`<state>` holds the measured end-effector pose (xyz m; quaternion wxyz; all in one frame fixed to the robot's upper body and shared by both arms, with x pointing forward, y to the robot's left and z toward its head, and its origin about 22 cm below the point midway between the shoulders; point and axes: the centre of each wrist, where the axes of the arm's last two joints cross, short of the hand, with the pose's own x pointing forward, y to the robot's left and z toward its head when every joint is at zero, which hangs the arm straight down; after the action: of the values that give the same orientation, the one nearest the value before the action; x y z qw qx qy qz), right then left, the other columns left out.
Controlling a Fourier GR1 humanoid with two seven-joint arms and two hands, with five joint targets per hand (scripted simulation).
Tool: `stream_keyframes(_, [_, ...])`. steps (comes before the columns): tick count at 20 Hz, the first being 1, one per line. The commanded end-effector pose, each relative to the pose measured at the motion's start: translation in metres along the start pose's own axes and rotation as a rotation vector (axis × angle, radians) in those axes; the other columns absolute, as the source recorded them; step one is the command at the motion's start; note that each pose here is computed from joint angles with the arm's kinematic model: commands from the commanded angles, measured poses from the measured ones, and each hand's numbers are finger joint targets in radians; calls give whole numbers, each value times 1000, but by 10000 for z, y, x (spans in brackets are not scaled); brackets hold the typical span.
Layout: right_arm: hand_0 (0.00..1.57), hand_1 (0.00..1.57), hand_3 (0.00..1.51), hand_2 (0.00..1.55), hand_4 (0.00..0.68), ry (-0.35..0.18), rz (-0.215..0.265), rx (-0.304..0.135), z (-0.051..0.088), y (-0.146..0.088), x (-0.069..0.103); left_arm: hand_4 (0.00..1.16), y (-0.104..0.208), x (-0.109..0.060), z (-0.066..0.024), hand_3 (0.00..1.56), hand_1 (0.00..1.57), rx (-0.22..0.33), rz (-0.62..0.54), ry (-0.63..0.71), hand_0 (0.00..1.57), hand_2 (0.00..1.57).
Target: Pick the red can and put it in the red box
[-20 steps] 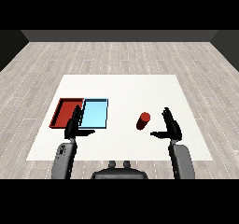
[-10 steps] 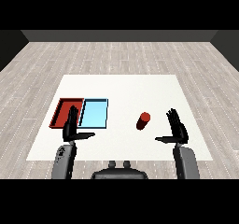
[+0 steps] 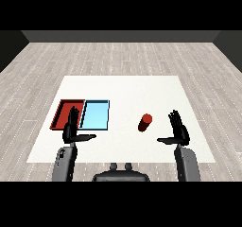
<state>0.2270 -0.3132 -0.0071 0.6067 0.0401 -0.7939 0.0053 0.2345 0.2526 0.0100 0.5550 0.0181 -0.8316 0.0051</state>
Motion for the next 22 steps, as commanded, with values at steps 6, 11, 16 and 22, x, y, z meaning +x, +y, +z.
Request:
stream_keyframes(6, [0, 0, 0, 0, 0, 8, -14, -4, -51, 199, -97, 0, 25, 87, 73, 0, 0, 9, -3, -16, 0, 0])
stream_keyframes(11, [0, 0, 0, 0, 0, 30, -63, 10, -161, 278, -277, 0, -135, -88, 153, 0, 0, 13, 19, -2, 0, 0])
stream_keyframes(16, [0, 0, 0, 0, 0, 30, -90, 10, -262, 206, -385, 0, 131, 12, 40, 0, 0, 18, 16, -2, 0, 0])
stream_keyframes(22, [0, 0, 0, 0, 0, 71, -111, -8, -489, 425, -354, 0, 142, -171, -7, 0, 0, 14, 46, -5, 0, 0])
